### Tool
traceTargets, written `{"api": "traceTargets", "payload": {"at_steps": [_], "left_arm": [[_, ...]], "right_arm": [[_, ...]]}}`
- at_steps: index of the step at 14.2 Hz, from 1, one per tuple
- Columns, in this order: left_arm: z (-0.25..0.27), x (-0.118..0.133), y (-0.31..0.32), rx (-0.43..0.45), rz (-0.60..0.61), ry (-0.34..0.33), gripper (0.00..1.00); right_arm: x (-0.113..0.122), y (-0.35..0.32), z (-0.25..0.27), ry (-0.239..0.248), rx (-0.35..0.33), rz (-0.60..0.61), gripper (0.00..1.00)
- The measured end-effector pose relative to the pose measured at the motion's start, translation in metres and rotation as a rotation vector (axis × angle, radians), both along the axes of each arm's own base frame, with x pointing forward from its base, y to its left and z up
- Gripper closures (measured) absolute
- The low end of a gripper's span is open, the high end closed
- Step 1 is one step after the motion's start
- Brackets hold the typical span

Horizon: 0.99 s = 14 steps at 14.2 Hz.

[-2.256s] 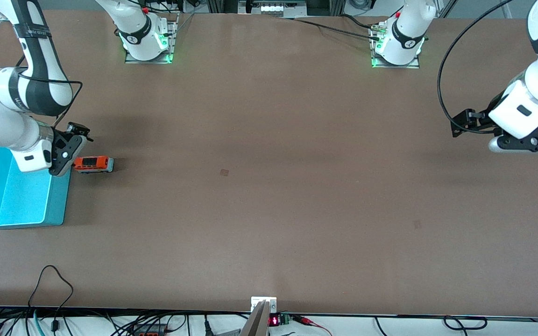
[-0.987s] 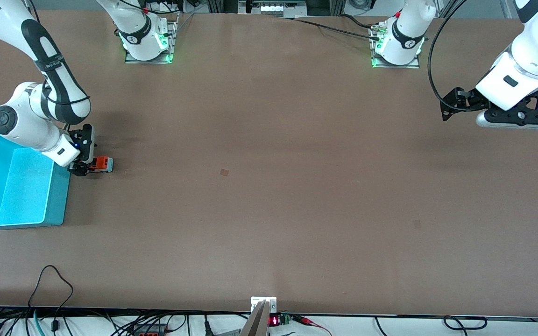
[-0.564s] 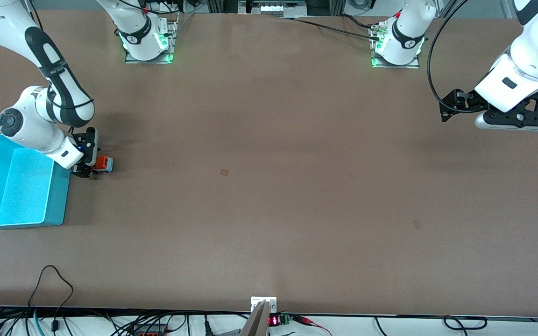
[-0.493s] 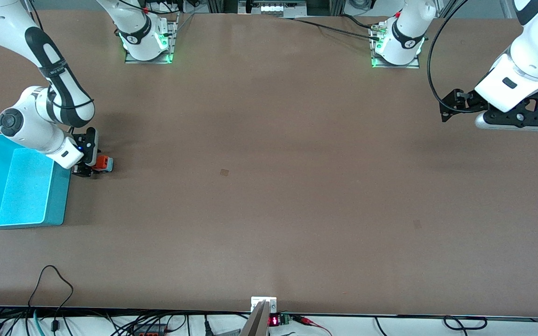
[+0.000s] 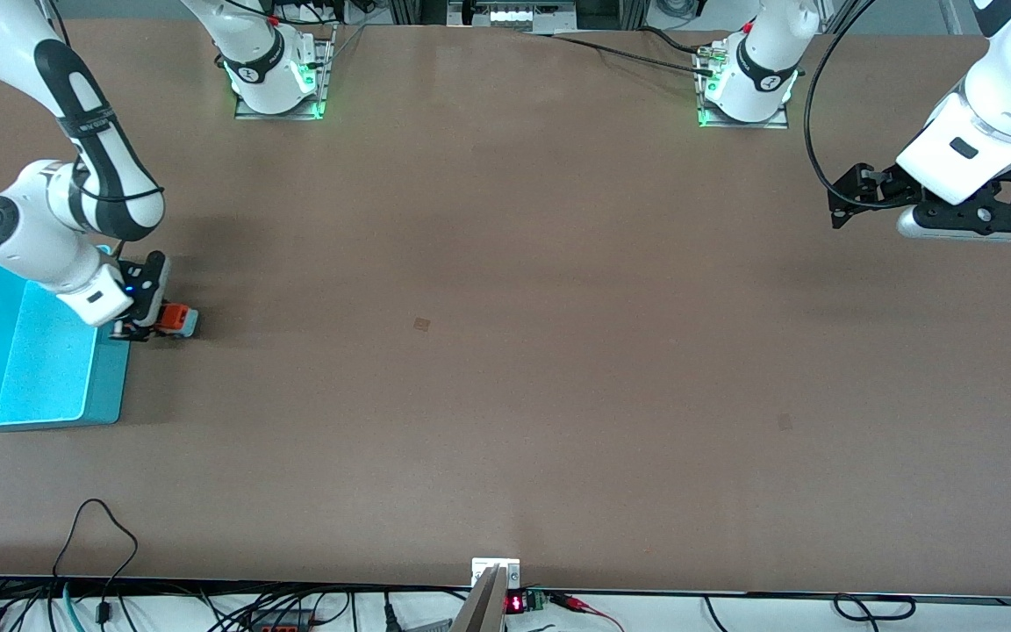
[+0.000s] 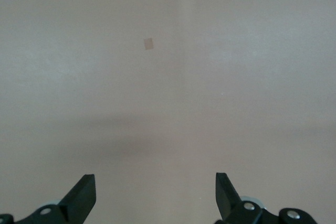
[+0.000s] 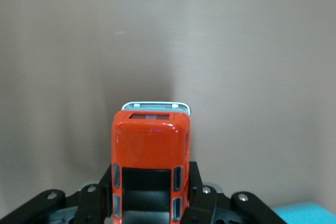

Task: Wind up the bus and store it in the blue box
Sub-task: 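Carry the bus with the right gripper into the cyan box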

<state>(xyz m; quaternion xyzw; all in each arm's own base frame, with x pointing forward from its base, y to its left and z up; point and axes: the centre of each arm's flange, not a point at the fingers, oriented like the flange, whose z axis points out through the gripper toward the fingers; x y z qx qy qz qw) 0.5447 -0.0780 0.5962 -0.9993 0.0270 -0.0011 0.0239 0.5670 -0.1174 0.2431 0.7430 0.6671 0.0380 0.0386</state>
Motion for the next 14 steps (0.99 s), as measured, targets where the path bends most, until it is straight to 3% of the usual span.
{"api": "traceTargets", "payload": {"at_steps": [3, 5, 10, 14], "left_arm": [[0.001, 0.000, 0.000, 0.000, 0.000, -0.001, 0.00], [0.001, 0.000, 0.000, 0.000, 0.000, -0.002, 0.00], [0.001, 0.000, 0.000, 0.000, 0.000, -0.003, 0.00], [0.004, 0.001, 0.002, -0.001, 0.004, -0.009, 0.00]], "right_arm": [[0.029, -0.010, 0.055, -0.120, 0.056, -0.210, 0.46], [0.043, -0.015, 0.087, -0.162, 0.087, -0.335, 0.46], [0.053, -0.029, 0.118, -0.177, 0.129, -0.544, 0.46], [0.036, -0.081, 0.110, -0.144, 0.157, -0.930, 0.46]]}}
